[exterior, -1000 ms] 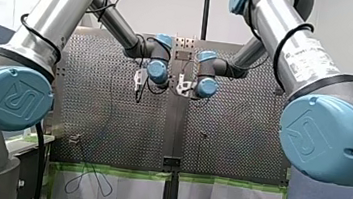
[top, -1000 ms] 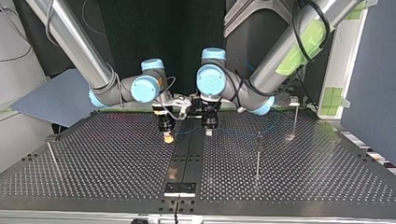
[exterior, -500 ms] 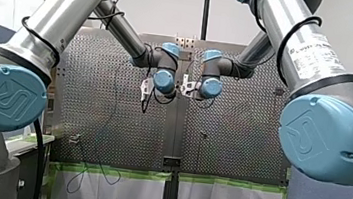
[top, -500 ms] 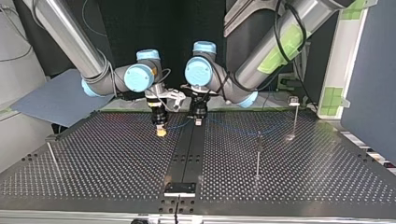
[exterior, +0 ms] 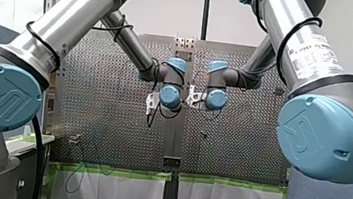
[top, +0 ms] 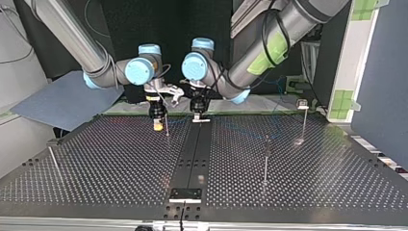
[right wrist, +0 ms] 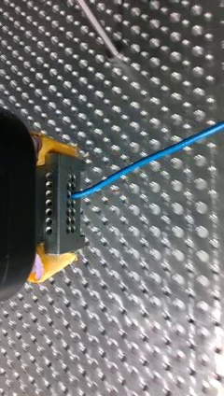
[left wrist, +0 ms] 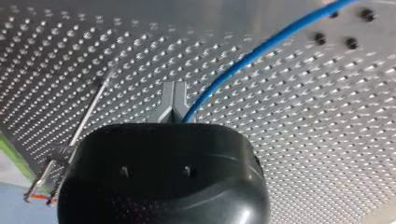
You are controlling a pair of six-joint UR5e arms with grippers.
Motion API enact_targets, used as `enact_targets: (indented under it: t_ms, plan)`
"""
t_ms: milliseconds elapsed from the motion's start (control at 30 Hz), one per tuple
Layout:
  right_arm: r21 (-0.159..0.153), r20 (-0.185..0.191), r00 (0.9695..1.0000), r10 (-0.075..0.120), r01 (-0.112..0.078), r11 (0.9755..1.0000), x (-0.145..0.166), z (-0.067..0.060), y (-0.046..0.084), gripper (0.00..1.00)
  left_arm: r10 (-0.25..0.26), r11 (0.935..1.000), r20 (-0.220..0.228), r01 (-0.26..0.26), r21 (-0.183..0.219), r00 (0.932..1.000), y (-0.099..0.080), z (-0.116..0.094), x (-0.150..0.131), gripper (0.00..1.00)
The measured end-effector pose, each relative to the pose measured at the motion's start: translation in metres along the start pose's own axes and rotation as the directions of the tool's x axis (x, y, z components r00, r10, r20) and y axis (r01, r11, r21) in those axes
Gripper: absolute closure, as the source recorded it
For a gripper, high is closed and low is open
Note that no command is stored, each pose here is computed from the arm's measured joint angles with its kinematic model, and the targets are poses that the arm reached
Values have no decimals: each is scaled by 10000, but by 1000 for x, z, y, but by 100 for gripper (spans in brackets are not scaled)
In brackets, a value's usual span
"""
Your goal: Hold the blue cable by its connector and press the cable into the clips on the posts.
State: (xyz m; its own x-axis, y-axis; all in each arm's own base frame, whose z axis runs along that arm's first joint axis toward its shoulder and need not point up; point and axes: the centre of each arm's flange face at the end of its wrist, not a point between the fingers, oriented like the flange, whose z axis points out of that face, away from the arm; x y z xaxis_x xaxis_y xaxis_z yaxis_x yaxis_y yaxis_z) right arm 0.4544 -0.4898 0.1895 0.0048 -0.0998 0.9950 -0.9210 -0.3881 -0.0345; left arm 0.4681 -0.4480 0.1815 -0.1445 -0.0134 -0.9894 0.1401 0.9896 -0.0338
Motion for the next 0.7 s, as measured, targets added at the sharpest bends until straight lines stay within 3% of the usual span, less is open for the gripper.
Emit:
enact_targets:
  t_ms: [300, 500, 700]
  plan:
    - [-219, 18, 10000, -82, 83, 9997, -29, -11, 20, 100, -318, 9995, 305, 317, 31, 9990, -15, 1, 24, 100]
    - [-340, 23, 10000, -60, 61, 9994, -46, -20, 31, 100, -288, 9996, 336, 287, 29, 9990, -23, 2, 53, 100]
    - [-445, 32, 10000, -16, 17, 9990, -64, -31, 41, 100, -403, 9992, 526, 400, 70, 9978, -33, -2, 58, 100]
